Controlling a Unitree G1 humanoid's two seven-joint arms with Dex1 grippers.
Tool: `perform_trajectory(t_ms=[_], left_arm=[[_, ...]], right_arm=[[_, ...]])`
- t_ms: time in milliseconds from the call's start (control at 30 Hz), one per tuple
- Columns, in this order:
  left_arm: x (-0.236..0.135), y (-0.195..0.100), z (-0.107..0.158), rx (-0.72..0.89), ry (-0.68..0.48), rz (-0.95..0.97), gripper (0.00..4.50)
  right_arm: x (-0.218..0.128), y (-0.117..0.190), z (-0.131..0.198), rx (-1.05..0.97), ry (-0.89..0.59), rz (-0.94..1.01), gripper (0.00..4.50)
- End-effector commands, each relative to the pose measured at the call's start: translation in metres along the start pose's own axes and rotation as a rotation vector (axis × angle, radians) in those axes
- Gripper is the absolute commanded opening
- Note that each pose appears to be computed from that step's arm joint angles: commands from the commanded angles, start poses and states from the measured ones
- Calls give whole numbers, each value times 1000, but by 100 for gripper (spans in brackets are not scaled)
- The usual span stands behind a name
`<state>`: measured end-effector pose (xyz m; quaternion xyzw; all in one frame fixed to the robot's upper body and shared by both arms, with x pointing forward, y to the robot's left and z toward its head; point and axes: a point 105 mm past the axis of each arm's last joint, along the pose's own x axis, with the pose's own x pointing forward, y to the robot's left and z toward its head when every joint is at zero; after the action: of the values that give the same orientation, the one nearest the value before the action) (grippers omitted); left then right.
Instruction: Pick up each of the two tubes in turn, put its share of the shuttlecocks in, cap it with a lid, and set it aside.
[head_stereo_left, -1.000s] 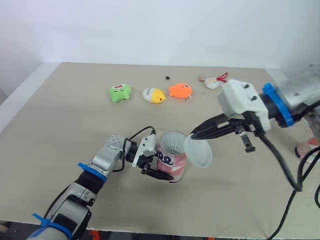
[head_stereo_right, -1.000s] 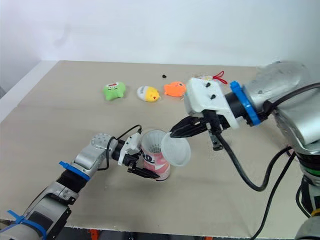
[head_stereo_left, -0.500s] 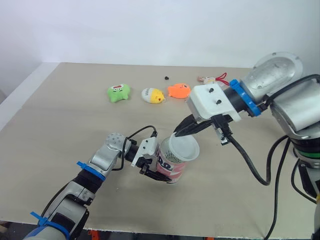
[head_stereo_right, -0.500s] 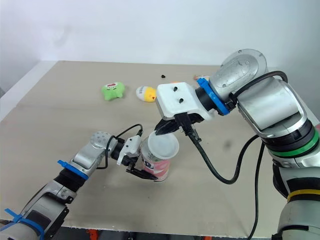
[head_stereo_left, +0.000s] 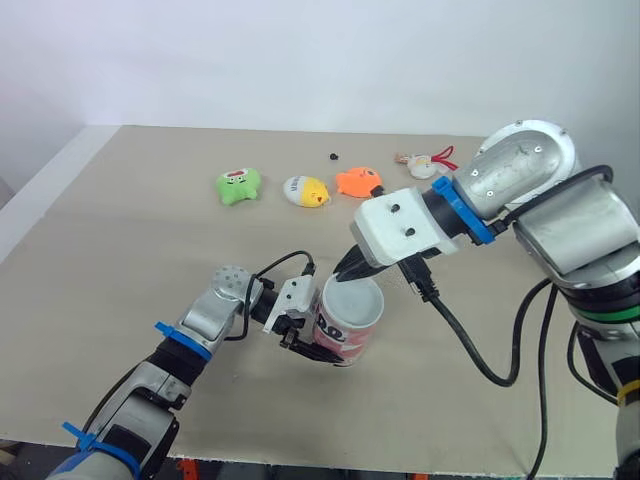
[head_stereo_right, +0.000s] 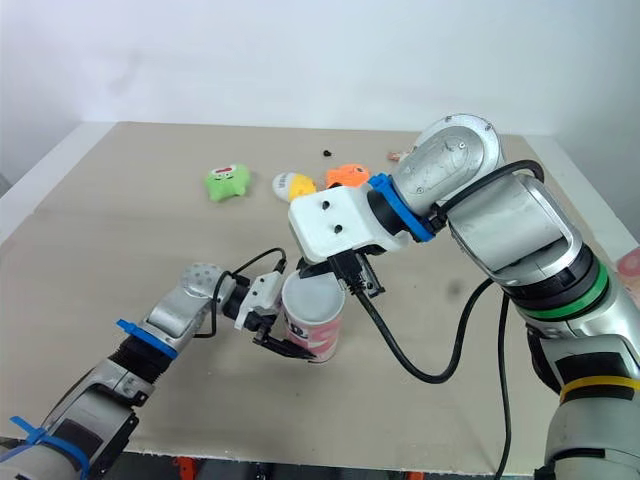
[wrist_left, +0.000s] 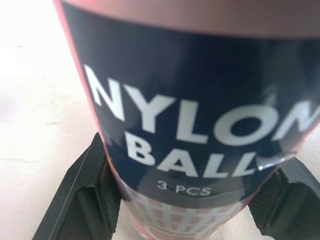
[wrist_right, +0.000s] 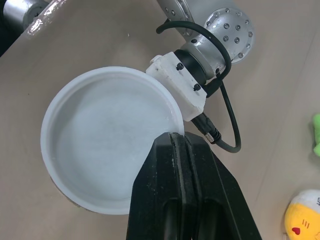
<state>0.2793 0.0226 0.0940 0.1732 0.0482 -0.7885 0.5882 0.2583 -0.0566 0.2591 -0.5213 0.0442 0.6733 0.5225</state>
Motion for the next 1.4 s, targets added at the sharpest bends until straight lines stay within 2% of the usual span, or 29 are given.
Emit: perform_trajectory(t_ms=[33,700,933,1033,1133,1400], left_arm=[[3,-14,-44,-130,143,-20,283],[1,-13,-40,-142,119,5,283],[1,-12,-40,-146,112,16,283],[2,-11,-40,-148,111,19,283],[3,-10,-40,-148,107,23,283],[5,-8,-38,-150,94,45,283]], right_arm=[[-1,4,0,-40,39,19,10],[33,28,-42,-113,209,227,10],[35,24,-39,-113,181,244,10],[30,18,-21,-63,81,251,10],[29,20,-13,-50,45,293,10],[39,37,-31,-59,123,415,10]])
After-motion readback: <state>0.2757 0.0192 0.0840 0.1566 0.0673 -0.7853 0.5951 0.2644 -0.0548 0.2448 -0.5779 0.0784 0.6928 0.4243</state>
